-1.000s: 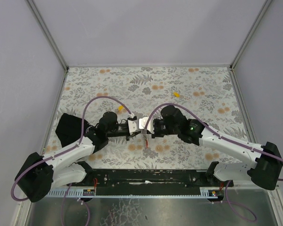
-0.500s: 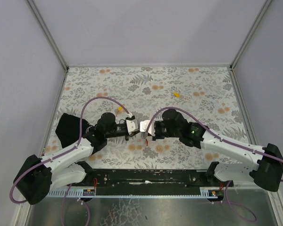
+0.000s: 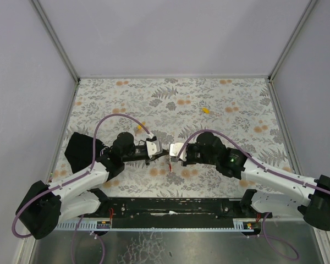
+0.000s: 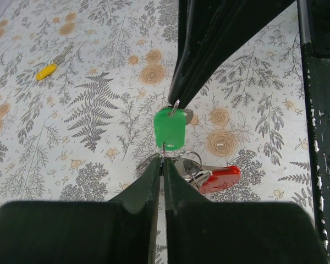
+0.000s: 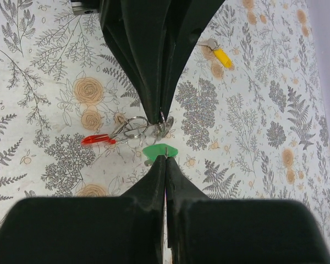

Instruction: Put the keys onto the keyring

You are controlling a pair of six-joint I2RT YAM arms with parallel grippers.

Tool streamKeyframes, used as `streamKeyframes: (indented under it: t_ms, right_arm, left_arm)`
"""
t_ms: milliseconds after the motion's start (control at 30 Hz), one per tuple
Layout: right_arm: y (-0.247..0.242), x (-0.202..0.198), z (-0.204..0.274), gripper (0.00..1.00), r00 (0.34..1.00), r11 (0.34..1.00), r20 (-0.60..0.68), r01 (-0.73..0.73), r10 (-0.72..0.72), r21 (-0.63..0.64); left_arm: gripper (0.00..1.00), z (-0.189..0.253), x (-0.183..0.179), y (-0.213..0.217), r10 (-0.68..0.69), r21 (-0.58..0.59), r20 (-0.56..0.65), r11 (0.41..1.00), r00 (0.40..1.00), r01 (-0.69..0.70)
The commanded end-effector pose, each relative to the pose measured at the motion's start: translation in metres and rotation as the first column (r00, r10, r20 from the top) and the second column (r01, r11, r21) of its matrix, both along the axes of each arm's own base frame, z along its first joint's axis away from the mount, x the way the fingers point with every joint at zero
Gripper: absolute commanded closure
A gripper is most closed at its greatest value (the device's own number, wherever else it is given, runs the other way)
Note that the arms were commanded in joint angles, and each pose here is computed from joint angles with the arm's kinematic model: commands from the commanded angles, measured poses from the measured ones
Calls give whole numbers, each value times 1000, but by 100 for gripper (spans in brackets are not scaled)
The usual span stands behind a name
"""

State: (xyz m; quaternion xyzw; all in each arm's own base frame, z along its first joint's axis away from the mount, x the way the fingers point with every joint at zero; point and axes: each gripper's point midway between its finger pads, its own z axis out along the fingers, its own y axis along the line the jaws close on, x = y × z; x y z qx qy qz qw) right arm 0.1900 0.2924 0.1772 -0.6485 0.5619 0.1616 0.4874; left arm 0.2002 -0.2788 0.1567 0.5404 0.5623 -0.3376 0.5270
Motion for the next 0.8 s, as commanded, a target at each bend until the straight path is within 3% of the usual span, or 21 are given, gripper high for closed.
streamKeyframes:
  t_ms: [0,767]
  right_arm:
    - [17,1,16,100,999,996,23,-29,27,81]
    - [24,-2,13,100,998,995,-4,-55,55,78]
  left_arm:
    - [100,21,0,-4,-31,-67,94,997,995,37]
    - [100,22,-1,-4,-34,-69,98,997,995,41]
